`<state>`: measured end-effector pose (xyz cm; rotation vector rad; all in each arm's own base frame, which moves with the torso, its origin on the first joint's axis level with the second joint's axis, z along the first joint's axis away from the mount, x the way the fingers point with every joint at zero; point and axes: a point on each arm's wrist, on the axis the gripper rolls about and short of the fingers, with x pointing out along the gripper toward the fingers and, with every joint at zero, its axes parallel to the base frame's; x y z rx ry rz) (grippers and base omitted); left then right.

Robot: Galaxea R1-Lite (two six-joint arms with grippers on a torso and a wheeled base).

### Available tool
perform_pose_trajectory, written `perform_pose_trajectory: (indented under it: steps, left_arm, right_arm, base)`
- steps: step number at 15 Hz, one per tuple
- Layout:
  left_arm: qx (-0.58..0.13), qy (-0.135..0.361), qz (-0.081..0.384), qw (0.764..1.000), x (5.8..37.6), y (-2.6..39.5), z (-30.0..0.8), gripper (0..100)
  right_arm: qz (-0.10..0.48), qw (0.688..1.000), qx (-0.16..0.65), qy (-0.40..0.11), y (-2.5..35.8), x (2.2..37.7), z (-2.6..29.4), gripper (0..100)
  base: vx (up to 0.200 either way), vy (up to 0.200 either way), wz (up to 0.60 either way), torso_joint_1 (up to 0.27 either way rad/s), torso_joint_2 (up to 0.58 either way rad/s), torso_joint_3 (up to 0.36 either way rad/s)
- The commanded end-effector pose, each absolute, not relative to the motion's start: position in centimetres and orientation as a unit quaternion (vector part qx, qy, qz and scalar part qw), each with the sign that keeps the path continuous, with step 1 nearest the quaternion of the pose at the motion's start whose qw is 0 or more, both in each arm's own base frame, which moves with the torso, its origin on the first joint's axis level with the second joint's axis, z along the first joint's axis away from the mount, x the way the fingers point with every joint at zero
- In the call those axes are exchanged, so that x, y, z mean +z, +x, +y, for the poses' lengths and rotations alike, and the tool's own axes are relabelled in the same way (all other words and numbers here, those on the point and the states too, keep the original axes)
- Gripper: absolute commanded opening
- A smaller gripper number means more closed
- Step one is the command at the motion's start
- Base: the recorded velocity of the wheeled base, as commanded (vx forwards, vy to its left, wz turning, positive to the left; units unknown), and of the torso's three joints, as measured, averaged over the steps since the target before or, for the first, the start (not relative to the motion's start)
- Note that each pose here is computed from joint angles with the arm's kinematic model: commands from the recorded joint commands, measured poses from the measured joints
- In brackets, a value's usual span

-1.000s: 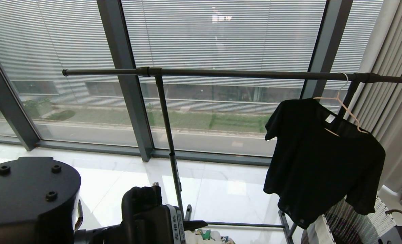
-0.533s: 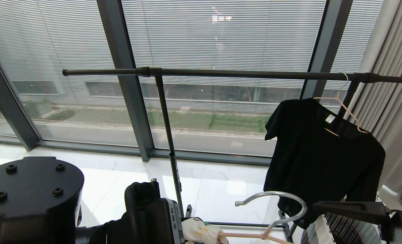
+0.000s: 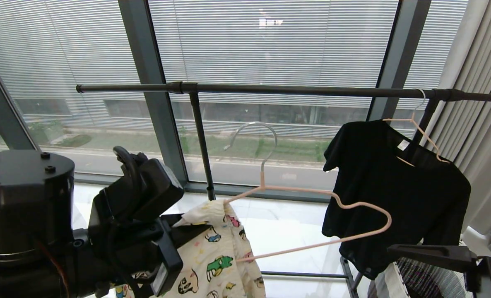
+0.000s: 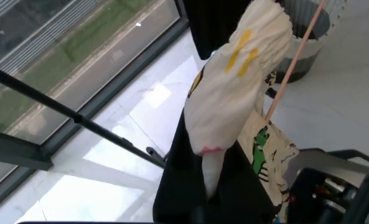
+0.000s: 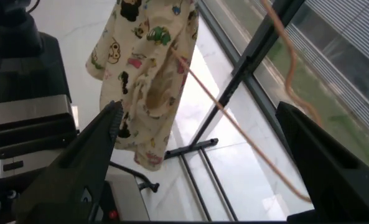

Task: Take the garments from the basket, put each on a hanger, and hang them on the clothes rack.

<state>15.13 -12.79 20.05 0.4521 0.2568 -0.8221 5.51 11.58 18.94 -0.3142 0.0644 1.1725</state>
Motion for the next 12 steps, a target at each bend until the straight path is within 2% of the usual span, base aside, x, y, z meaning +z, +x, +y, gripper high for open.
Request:
perform_pose_trajectory:
  steps: [1,3,5,8,10,12]
  left_arm:
    - [-0.374,0.207,0.09,0.899,21.8,15.7,-12.9,0]
    - [-0.368,0.197,0.055,0.907,23.0,15.9,-13.1,0]
    - [-0.35,0.194,0.037,0.916,23.7,16.0,-13.1,0]
    - [-0.344,0.191,0.026,0.919,24.4,16.0,-13.2,0]
    - [-0.35,0.191,0.021,0.917,24.6,15.8,-13.3,0]
    - [-0.359,0.191,0.019,0.913,24.6,15.5,-13.6,0]
  right_arm:
    - [0.059,0.818,0.551,-0.157,5.8,17.8,12.1,100]
    - [0.101,0.823,0.546,-0.123,6.6,17.1,13.7,100]
    - [0.108,0.827,0.542,-0.099,7.9,16.2,16.3,100]
    - [0.122,0.845,0.517,-0.067,10.4,14.5,20.1,100]
    - [0.115,0.867,0.481,-0.063,11.9,14.1,22.5,100]
    - [0.118,0.876,0.464,-0.06,12.9,13.8,23.9,100]
  base:
    - [0.0,0.0,0.0,0.0,0.0,0.0]
    - [0.0,0.0,0.0,0.0,0.0,0.0]
    - [0.0,0.0,0.0,0.0,0.0,0.0]
    - [0.0,0.0,0.0,0.0,0.0,0.0]
    - [0.0,0.0,0.0,0.0,0.0,0.0]
    - [0.0,0.0,0.0,0.0,0.0,0.0]
